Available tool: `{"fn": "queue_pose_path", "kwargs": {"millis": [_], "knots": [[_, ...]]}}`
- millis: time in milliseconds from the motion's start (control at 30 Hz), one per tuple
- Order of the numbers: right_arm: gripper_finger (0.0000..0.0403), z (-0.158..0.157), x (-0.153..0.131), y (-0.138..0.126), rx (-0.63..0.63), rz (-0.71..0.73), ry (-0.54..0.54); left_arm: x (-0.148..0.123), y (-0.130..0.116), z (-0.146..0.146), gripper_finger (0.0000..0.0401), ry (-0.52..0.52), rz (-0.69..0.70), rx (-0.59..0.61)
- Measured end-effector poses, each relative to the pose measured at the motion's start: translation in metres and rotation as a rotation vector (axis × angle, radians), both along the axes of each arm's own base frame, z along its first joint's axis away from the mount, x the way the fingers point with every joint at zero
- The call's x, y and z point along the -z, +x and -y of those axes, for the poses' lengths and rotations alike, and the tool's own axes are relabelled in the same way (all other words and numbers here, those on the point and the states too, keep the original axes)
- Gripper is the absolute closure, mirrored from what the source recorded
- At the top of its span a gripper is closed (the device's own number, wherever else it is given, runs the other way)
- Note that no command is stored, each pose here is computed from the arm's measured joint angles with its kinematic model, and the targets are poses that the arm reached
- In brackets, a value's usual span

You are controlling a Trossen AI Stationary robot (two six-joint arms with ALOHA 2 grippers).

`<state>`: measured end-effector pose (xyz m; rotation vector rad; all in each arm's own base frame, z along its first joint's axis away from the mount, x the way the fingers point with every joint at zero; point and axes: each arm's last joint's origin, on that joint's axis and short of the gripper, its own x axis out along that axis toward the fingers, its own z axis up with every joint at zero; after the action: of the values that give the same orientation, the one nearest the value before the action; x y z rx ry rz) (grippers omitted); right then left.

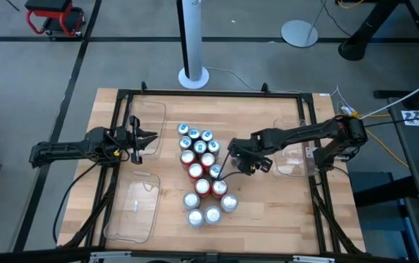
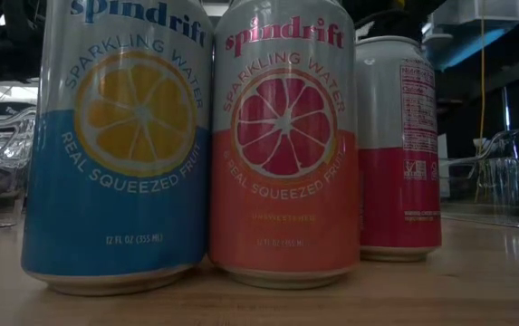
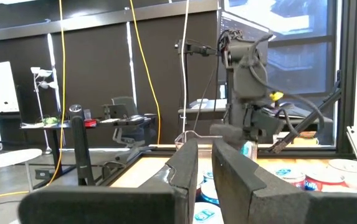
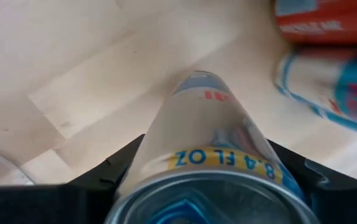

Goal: Sort soda cans
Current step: Put the blue soda can into the middle right transparent bin

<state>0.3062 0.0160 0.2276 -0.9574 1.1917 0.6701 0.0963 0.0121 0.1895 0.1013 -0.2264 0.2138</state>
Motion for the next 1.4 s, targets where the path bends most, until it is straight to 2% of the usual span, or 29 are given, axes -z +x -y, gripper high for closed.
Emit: {"fn": "queue_pose_path", "kwargs": {"millis": [200, 467, 600, 800, 867, 1033, 1300, 1400], "knots": [[0.0163, 0.008, -0.031, -0.027, 0.089, 0.029, -0.091, 0.0, 0.0, 0.0, 0.0361, 0.0, 0.0, 0.0], [0.0163, 0.044, -0.071, -0.08, 0.374, 0.034, -0.273, 0.0, 0.0, 0.0, 0.0361, 0.0, 0.0, 0.0], [0.0163, 0.064, -0.079, -0.097, 0.501, 0.023, -0.272, 0.0, 0.0, 0.0, 0.0361, 0.002, -0.001, -0.001], [0.0163, 0.089, -0.071, -0.11, 0.638, -0.092, -0.255, 0.0, 0.0, 0.0, 0.0361, 0.002, -0.001, -0.001], [0.0163, 0.096, -0.063, -0.114, 0.666, -0.127, -0.228, 0.0, 0.0, 0.0, 0.0361, 0.0, -0.002, -0.001], [0.0166, 0.101, -0.052, -0.119, 0.698, -0.156, -0.253, 0.0, 0.0, 0.0, 0.0361, 0.0, -0.001, 0.0], [0.0166, 0.1, -0.053, -0.122, 0.689, -0.16, -0.251, 0.0, 0.0, 0.0, 0.0361, 0.0, -0.001, 0.0], [0.0166, 0.098, -0.061, -0.124, 0.688, -0.142, -0.216, 0.0, 0.0, 0.0, 0.0361, 0.0, -0.001, -0.001]]}}
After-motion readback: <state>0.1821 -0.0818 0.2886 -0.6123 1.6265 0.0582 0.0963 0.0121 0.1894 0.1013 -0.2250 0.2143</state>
